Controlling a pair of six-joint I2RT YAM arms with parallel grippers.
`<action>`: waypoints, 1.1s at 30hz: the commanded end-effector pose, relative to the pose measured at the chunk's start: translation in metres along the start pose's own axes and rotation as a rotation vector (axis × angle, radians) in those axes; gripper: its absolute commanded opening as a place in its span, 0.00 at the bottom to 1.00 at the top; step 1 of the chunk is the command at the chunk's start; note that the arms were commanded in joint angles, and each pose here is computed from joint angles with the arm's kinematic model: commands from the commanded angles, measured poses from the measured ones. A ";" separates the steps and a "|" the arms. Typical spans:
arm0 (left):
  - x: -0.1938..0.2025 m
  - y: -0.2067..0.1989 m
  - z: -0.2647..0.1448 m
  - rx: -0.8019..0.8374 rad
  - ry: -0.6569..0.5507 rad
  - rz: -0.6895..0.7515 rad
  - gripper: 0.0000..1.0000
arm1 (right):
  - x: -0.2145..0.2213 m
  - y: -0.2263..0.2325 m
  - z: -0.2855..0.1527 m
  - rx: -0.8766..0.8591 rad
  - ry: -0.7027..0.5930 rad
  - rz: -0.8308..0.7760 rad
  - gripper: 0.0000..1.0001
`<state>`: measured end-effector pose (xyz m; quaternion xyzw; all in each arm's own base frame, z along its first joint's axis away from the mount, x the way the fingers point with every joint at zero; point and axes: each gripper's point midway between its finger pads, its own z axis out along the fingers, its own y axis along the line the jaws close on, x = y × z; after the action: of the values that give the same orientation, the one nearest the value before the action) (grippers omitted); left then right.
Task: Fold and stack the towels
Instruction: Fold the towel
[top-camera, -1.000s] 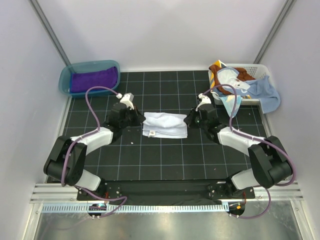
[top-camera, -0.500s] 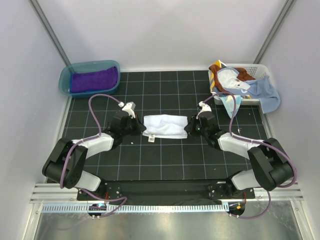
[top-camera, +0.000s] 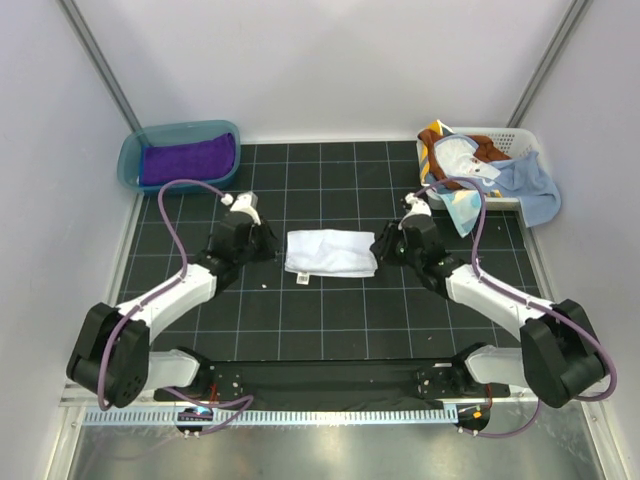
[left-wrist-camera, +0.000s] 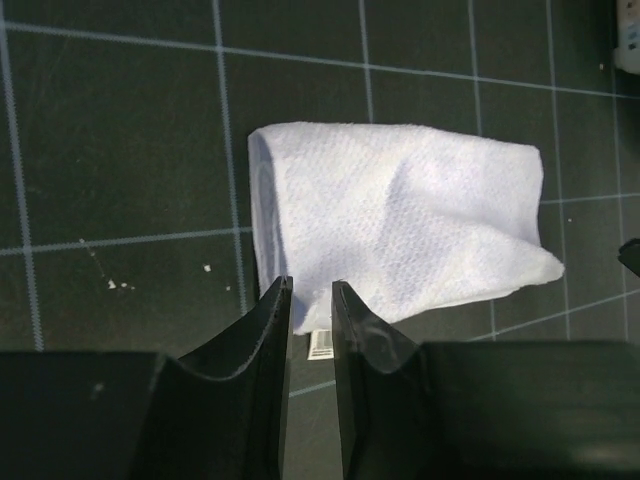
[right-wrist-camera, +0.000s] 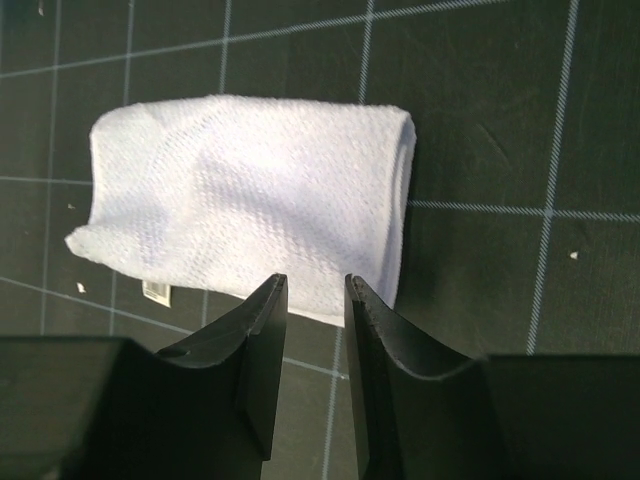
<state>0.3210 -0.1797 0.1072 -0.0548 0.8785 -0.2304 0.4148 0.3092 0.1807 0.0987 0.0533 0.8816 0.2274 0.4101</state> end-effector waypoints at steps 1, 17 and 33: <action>-0.012 -0.018 -0.005 -0.001 -0.002 0.023 0.25 | -0.028 0.020 -0.001 -0.001 -0.056 0.014 0.36; 0.069 0.015 0.048 -0.184 0.312 0.066 0.09 | 0.051 -0.007 0.035 0.063 0.164 0.072 0.31; 0.024 -0.003 0.030 -0.199 0.244 0.091 0.26 | 0.013 -0.004 0.008 0.140 0.112 0.041 0.31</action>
<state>0.3128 -0.2023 0.0368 -0.0238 0.9539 -0.1324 0.2682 0.2882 0.1833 0.0401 0.0848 0.9319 0.1781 0.3045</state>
